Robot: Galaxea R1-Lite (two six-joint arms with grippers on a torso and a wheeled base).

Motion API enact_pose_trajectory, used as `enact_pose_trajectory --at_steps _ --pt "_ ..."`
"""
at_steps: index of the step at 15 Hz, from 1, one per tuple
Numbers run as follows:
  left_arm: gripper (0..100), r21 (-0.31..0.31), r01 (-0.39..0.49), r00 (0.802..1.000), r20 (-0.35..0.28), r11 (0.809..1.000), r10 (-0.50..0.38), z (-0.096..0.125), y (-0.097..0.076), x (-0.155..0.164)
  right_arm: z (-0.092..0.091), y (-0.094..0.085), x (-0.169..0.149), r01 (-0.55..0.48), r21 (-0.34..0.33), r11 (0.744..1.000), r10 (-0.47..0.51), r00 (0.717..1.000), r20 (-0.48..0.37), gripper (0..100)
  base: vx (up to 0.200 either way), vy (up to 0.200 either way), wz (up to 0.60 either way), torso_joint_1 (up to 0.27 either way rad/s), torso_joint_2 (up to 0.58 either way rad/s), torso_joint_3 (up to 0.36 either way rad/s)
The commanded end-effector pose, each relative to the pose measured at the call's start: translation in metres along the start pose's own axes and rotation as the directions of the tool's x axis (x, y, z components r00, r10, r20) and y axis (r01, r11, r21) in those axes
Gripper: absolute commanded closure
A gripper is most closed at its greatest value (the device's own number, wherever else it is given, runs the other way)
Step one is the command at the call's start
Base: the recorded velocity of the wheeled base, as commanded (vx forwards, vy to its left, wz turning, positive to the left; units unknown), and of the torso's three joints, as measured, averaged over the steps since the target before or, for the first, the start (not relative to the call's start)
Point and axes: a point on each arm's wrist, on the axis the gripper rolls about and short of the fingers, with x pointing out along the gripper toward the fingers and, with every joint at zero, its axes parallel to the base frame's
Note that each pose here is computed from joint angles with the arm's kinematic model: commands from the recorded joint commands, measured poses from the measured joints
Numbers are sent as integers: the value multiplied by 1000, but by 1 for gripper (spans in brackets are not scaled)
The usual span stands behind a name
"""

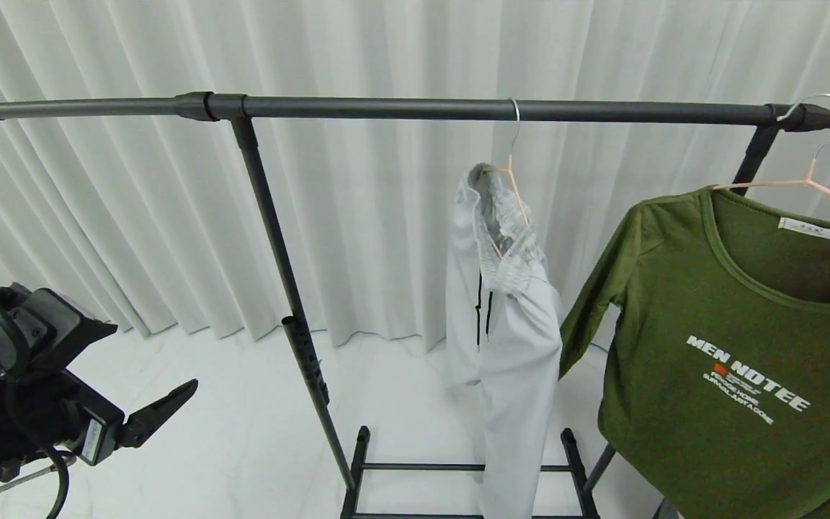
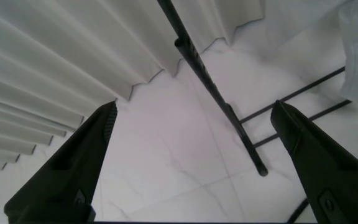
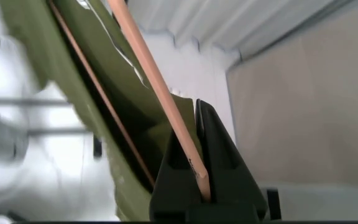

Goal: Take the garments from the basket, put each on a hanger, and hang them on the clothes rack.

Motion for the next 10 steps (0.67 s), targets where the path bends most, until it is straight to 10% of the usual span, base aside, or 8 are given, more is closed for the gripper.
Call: enact_pose_trajectory --at_steps 1,10 --pt "0 1 3 1000 0 1000 -3 0 0 0 9 3 21 -4 -2 1000 4 1000 -10 100 0 0 0 0 0 0" --pt "0 9 30 1000 9 1000 -30 -8 -17 -13 44 12 87 -3 1 1000 3 1000 12 100 0 0 0 0 0 0"
